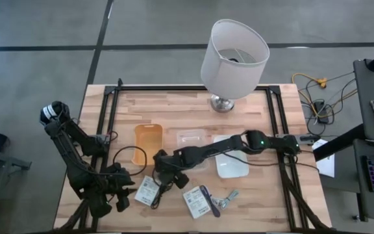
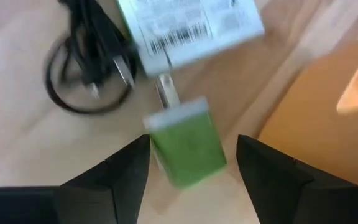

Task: Pick and place items into bin
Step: Put the green charger adapter into the transparent bin

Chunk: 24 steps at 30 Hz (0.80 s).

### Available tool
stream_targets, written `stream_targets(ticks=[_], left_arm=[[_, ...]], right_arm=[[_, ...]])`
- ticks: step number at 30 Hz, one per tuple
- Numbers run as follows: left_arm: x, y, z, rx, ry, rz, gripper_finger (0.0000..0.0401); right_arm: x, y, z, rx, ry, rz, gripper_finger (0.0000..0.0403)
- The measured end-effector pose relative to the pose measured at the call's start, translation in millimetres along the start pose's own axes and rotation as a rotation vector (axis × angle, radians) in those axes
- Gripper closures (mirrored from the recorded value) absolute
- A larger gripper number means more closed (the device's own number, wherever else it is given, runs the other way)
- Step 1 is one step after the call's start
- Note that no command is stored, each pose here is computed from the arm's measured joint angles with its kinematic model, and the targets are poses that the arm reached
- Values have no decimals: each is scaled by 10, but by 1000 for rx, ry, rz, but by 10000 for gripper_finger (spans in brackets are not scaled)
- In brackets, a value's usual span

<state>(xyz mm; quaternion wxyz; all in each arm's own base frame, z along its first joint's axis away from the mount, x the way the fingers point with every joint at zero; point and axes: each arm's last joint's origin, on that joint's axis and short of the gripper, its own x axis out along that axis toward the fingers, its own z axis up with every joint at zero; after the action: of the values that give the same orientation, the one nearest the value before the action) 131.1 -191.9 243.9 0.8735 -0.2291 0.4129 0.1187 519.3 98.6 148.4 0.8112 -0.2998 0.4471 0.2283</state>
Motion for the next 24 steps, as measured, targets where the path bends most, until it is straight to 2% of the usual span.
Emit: stream_targets(ticks=[7,12,19,24], left_arm=[[0,0,0,3,0,0,287],[0,2,0,4,0,1,287],[0,3,0,5,0,3,287],[0,3,-1,4,0,3,287]], right_arm=[[4,74,-24,81,7,102,180],[27,165,19,40,11,105,180],[20,153,27,38,6,100,181],[19,162,33,36,6,100,199]])
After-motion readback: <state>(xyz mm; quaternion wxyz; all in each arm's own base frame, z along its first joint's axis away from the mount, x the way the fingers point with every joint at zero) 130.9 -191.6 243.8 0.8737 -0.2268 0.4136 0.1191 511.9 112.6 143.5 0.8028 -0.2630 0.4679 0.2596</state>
